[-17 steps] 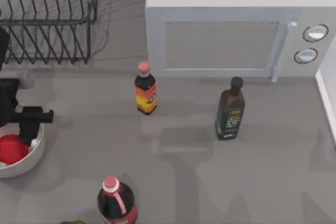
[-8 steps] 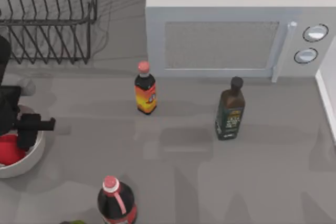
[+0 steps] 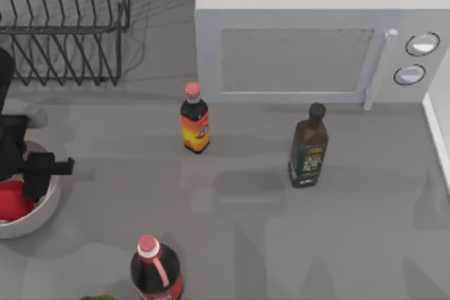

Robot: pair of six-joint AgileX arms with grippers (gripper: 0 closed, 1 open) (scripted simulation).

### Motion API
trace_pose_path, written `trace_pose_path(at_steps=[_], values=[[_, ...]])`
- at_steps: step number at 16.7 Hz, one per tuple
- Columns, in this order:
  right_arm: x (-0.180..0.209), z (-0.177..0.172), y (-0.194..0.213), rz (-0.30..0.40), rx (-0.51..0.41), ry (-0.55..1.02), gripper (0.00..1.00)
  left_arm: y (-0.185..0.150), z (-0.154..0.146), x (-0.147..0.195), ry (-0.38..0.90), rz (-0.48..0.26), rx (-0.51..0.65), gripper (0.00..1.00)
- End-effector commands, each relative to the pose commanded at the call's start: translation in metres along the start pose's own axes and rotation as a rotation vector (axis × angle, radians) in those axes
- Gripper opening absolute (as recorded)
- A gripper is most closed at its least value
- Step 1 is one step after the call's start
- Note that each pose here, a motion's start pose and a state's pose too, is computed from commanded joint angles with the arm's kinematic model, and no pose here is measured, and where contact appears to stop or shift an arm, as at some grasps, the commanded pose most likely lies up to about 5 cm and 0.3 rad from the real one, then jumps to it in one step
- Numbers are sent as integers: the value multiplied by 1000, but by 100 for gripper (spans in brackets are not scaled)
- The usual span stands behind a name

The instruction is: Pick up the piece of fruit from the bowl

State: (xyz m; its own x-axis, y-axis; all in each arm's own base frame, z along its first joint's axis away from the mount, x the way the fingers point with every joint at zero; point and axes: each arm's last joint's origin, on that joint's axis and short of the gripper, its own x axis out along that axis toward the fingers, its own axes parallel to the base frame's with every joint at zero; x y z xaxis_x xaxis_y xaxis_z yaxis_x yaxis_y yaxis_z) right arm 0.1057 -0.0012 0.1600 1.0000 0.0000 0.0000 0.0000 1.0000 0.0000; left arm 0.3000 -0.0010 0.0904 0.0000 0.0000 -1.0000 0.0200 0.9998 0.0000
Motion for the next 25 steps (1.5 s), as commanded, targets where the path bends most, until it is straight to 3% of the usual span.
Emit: trace_pose_path(at_steps=[4,5,12,13,18,21,25], values=[[0,0,0,0,0,0,100,0,0,0,0,0,0,2],[0,0,0,0,0,0,100,0,0,0,0,0,0,0],[0,0,0,0,0,0,100,0,0,0,0,0,0,0],[0,0,0,0,0,0,100,1,-2,-31,-47,3,10,0],[0,0,0,0,0,0,100,1,11,-52,-32,3,10,0],[0,0,0,0,0,0,100,1,28,-95,-23,3,10,0],[0,0,0,0,0,0,100,1,33,-183,-8,3,10,0]])
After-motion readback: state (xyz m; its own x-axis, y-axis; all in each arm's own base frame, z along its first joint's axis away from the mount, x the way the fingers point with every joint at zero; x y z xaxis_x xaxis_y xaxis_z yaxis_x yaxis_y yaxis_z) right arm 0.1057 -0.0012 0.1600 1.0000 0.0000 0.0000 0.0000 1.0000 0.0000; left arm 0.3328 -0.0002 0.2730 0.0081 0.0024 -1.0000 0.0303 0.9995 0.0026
